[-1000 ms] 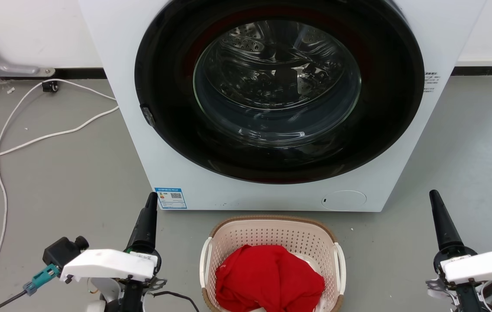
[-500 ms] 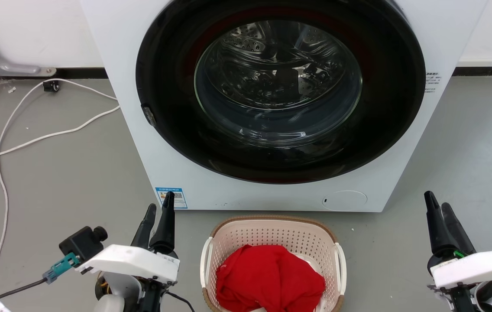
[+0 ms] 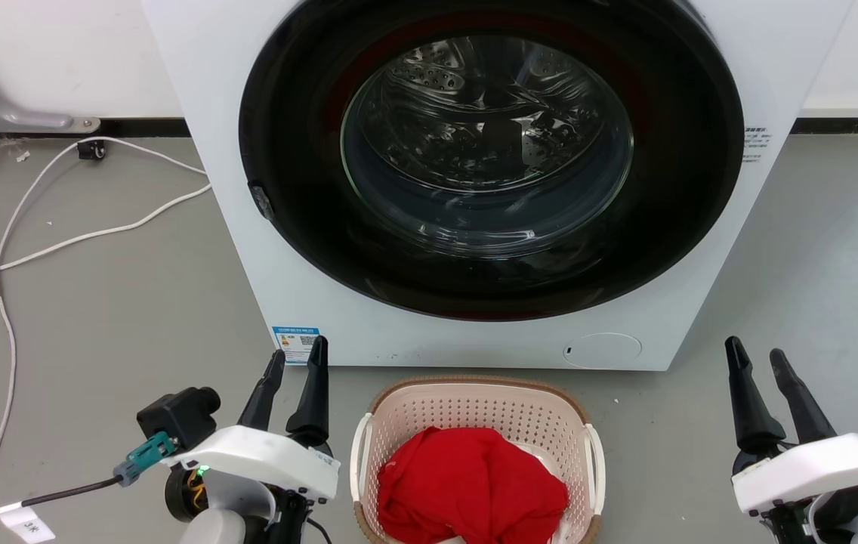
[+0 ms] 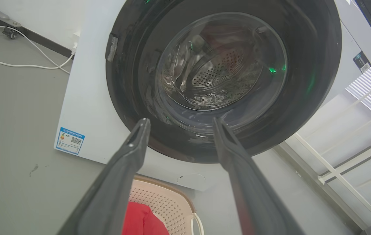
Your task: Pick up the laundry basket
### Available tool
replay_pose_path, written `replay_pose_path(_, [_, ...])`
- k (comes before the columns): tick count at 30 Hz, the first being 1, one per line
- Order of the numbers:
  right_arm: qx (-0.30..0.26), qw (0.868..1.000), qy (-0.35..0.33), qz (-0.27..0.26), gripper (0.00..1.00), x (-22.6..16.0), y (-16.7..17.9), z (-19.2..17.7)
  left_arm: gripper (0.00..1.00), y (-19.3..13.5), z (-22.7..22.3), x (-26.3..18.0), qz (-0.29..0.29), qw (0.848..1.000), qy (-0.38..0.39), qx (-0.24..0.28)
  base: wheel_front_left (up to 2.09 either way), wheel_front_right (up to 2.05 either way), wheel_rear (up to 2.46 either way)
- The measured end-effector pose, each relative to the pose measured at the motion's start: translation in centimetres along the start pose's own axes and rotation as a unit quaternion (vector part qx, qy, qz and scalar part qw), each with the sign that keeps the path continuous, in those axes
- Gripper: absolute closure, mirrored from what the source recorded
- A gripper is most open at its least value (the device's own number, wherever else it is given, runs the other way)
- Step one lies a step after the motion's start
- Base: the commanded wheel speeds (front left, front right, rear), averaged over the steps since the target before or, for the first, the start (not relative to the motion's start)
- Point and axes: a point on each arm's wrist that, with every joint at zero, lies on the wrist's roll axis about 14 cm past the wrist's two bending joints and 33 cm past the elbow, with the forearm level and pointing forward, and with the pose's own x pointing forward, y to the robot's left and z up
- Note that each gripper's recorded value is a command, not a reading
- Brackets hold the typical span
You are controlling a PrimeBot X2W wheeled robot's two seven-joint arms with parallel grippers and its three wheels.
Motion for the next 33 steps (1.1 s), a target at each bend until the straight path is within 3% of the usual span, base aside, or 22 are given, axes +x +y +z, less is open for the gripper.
replay_pose_path(12, [-0.082,0.997,0.002,0.002,0.0,-0.4,0.2,0.1,0.0,-0.9,-0.1,0.2,-0.016,0.997,-0.005,0.071,0.0,0.0,0.0])
replay_pose_path(33, [-0.169,0.985,-0.004,0.01,0.0,-0.6,0.9,0.5,0.0,-1.6,-0.5,0.3,-0.031,0.986,-0.011,0.164,0.0,0.0,0.0])
